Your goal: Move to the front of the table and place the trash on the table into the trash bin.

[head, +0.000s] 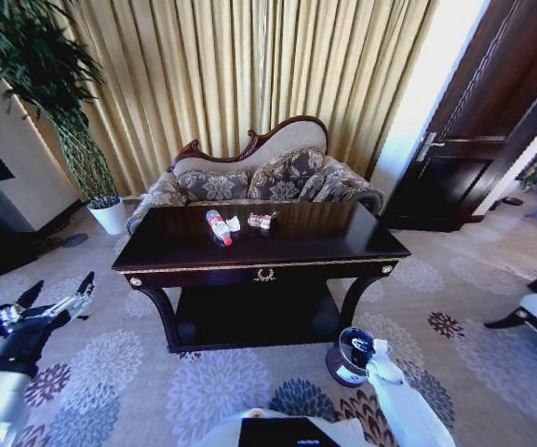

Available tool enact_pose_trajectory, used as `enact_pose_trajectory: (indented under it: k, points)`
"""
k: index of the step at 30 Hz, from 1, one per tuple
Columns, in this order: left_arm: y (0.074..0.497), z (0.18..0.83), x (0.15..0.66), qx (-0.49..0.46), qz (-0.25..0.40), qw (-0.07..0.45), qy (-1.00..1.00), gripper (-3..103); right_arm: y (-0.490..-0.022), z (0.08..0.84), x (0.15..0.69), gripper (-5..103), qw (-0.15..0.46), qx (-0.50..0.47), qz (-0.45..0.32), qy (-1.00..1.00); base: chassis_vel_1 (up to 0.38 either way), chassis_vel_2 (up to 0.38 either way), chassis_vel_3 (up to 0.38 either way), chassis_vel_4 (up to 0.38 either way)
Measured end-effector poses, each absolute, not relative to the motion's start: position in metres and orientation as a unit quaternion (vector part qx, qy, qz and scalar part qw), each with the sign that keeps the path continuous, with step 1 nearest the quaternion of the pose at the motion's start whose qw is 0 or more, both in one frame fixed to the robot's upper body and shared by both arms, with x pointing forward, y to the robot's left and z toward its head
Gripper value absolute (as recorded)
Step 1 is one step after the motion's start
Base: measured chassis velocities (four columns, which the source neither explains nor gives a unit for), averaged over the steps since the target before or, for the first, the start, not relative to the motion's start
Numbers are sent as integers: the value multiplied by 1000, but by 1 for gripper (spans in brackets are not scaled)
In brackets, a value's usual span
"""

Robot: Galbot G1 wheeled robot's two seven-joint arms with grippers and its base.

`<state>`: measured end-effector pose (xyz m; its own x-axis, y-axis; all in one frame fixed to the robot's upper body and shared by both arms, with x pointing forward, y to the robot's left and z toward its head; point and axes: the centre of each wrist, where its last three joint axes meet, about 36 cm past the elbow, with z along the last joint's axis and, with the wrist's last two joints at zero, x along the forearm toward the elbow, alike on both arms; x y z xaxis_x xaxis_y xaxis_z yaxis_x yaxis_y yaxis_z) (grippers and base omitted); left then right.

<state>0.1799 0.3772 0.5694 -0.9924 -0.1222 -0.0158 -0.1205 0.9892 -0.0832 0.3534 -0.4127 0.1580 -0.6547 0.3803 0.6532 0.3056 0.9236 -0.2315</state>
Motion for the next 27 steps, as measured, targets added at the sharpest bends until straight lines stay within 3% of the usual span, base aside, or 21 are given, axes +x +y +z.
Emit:
enact_pose_trajectory:
  k: [9, 15, 21, 27]
  points:
    - [377, 570, 181, -60, -37, 11, 997, 100, -416, 164, 351, 100, 364, -178, 44, -913, 0, 0, 0, 0]
    - [377, 570, 181, -60, -35, 11, 998, 100, -401, 204, 365, 100, 314, -161, -1, -936, 0, 0, 0, 0]
    - [378, 572, 182, -57, -31, 14, 998, 100, -382, 271, 376, 100, 215, -125, -8, -968, 0, 0, 0, 0]
    - [378, 573, 183, -55, -31, 15, 998, 100, -333, 364, 357, 100, 99, -50, -20, -994, 0, 0, 0, 0]
